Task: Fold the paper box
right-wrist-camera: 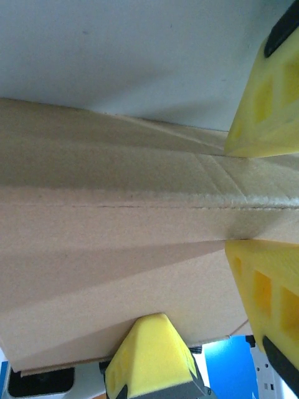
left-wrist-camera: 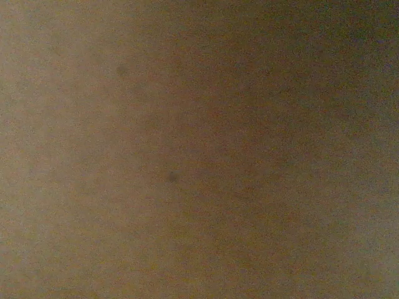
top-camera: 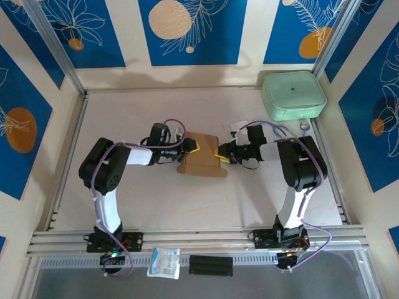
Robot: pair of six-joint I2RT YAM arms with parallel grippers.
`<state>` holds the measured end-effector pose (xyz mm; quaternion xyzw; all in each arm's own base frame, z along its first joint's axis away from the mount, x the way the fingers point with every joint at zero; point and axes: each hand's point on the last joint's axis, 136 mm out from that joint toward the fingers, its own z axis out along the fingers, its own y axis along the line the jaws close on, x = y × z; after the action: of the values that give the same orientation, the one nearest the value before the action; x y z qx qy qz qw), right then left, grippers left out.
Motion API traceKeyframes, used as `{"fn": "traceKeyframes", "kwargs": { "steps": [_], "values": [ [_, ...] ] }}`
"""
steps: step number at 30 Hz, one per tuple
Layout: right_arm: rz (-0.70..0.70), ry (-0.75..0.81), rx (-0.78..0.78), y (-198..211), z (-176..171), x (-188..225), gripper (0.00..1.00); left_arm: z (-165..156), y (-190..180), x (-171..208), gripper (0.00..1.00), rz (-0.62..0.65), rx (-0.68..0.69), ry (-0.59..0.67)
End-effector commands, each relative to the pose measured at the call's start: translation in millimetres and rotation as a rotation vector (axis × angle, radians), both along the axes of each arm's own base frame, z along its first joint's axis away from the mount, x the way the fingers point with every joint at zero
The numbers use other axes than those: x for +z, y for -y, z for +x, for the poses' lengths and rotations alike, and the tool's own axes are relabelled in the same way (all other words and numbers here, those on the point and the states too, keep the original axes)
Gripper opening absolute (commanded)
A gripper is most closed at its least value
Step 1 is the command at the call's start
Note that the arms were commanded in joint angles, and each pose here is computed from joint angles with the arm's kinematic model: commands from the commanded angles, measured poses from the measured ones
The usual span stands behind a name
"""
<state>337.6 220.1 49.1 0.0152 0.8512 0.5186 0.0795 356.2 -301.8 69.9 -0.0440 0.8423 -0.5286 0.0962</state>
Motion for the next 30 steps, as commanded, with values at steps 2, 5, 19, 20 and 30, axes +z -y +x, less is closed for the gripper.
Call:
{"fn": "traceKeyframes", "kwargs": {
  "steps": [2, 5, 19, 20, 30],
  "values": [
    [-0.057, -0.055, -0.011, 0.7, -7.6, -7.7, 0.45, -0.5, 1.8, 28.4, 0.52, 0.028, -0.019, 0.048],
    [-0.092, -0.023, -0.032, 3.0, -8.3, 10.0, 0.62, -2.6, -4.4, 34.5, 0.43, 0.073, -0.013, 0.057],
    [-0.66, 1.209, 0.253, -57.3, -52.2, 158.5, 0.99, 5.6, -53.6, 85.5, 0.36, 0.137, 0.223, -0.034],
    [-0.687, 1.354, 0.347, -74.8, -64.1, 158.1, 0.99, 5.8, -56.2, 88.6, 0.35, 0.139, 0.245, -0.048],
    [-1.081, 1.922, 0.41, -122.2, -24.3, 151.9, 0.99, 5.3, -73.4, 111.0, 0.34, 0.144, 0.35, -0.049]
  ]
}}
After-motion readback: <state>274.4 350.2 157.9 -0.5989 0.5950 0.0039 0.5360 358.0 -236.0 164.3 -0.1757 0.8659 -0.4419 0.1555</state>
